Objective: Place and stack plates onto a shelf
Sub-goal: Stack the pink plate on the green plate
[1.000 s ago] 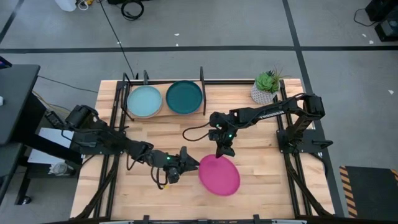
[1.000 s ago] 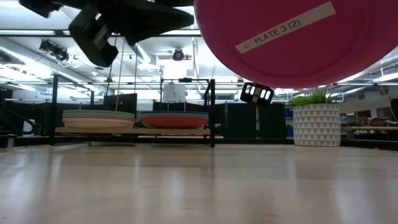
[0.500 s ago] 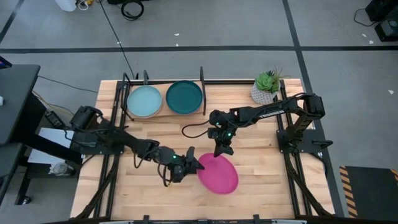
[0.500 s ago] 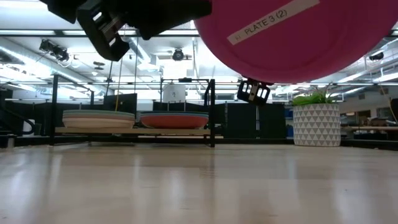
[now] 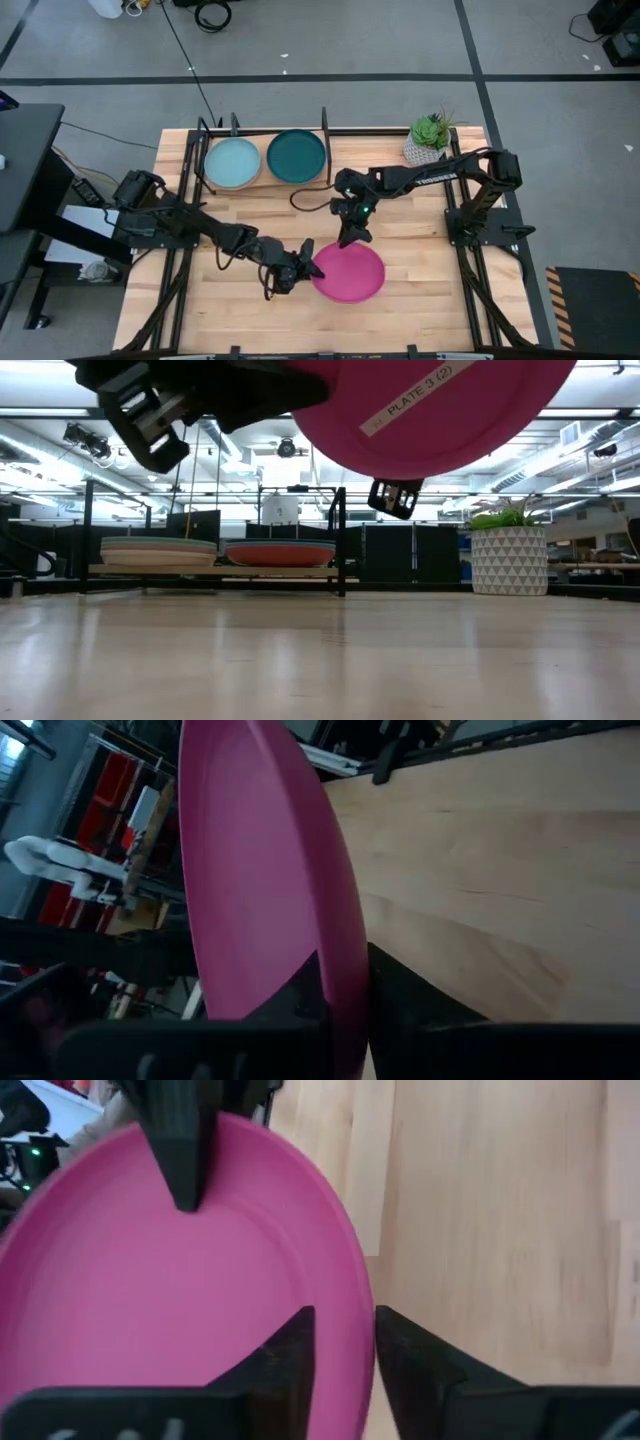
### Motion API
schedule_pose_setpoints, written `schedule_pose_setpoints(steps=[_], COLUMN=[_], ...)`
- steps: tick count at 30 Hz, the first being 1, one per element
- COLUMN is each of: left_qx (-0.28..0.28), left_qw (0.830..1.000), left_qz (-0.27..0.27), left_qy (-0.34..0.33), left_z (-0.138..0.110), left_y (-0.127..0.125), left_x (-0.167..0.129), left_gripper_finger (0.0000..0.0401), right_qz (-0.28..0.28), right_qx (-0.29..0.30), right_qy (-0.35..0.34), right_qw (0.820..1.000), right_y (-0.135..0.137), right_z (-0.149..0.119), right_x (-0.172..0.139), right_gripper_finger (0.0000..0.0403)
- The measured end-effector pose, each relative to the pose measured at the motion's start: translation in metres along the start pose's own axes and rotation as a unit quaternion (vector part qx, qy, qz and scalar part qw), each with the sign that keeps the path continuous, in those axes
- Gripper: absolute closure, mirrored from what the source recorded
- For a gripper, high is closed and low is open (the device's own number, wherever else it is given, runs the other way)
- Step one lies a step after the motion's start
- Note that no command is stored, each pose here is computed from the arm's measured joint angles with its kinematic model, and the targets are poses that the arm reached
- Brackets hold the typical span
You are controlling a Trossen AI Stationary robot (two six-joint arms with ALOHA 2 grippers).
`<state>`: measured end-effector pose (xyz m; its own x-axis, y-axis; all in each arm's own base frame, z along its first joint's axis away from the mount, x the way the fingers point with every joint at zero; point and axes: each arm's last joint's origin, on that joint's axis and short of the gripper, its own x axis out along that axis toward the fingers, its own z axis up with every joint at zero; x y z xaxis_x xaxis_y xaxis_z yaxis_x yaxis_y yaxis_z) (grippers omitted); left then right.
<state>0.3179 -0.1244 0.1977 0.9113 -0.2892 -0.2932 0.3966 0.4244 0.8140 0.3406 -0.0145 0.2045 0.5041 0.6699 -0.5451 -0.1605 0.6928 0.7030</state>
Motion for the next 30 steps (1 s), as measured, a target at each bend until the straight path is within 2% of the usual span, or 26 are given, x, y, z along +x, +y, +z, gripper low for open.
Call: schedule_pose_setpoints(steps=[4, 10, 16, 20, 24, 28, 30], left_qx=[-0.018, -0.045, -0.047, -0.058, -0.070, -0.068, -0.065], left_qw=[1.000, 0.998, 0.993, 0.984, 0.966, 0.934, 0.917], left_qz=[-0.015, -0.053, -0.037, -0.019, 0.012, 0.056, 0.059], left_qy=[-0.012, 0.013, 0.106, 0.166, 0.249, 0.347, 0.388], left_z=[0.001, 0.001, 0.012, 0.022, 0.026, 0.017, 0.007], left_y=[-0.002, -0.007, -0.001, 0.004, 0.004, 0.005, 0.004], left_x=[0.000, -0.005, -0.032, -0.058, -0.084, -0.103, -0.106], left_gripper_finger=[0.0346, 0.0353, 0.0353, 0.0353, 0.0353, 0.0353, 0.0353], right_qz=[-0.002, -0.086, -0.176, -0.250, -0.314, -0.381, -0.397], right_qx=[0.000, 0.026, -0.006, -0.027, -0.016, -0.007, -0.014], right_qy=[0.000, 0.016, 0.006, -0.004, -0.013, -0.038, -0.049], right_qw=[1.000, 0.996, 0.984, 0.968, 0.949, 0.924, 0.916], right_y=[0.001, 0.005, 0.040, 0.072, 0.097, 0.115, 0.122], right_z=[0.010, 0.021, 0.015, 0.002, -0.014, -0.026, -0.028], right_x=[-0.011, -0.038, -0.066, -0.080, -0.089, -0.090, -0.087], right_gripper_finger=[0.0255, 0.0208, 0.0201, 0.0207, 0.0214, 0.0220, 0.0221])
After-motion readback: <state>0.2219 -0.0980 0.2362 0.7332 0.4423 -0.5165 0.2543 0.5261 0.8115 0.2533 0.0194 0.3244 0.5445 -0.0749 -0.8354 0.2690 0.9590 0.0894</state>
